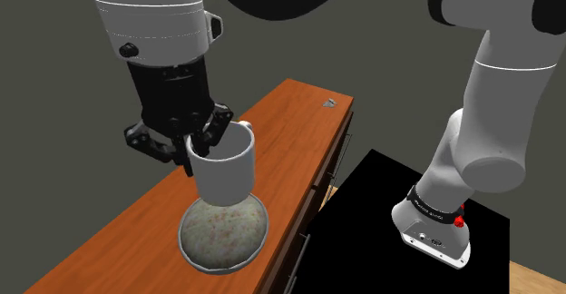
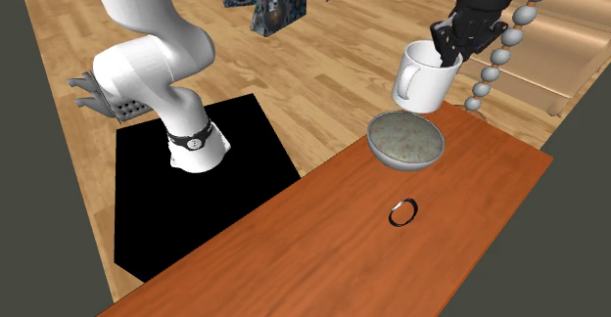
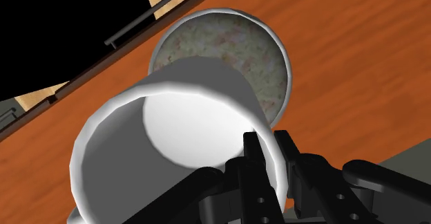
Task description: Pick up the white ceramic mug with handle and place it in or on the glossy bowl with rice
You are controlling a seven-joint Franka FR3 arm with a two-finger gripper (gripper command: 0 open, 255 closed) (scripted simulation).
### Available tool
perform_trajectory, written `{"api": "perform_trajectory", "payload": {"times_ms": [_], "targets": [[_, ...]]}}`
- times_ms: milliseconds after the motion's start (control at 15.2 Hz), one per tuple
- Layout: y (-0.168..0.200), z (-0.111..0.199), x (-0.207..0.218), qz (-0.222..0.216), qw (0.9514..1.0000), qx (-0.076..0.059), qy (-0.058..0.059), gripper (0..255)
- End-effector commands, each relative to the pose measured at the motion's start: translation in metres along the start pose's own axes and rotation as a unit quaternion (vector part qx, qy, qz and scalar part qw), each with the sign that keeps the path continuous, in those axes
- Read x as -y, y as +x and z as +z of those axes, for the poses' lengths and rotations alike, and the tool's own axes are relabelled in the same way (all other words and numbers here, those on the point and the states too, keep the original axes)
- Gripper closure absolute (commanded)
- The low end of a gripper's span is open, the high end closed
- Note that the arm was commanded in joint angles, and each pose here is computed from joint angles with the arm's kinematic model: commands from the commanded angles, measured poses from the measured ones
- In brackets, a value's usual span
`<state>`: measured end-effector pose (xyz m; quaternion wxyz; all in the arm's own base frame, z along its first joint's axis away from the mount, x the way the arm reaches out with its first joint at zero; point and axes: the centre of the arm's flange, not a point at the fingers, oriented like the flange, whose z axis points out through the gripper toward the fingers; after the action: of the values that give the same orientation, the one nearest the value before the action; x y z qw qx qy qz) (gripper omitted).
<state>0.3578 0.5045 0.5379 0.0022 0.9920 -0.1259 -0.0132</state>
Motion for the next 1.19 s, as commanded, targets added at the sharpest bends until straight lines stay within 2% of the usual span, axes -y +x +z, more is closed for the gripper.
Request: {"api": "perform_trajectory", "payload": {"times_ms": [0,990,1122], "targets": [[-0.002,0.008,0.004,0.001,1.0000,0.000,0.000,255],[0.000,0.087,0.004,0.001,1.0000,0.000,0.000,255],[0.000,0.087,0.004,0.001,1.0000,0.000,0.000,255]]}}
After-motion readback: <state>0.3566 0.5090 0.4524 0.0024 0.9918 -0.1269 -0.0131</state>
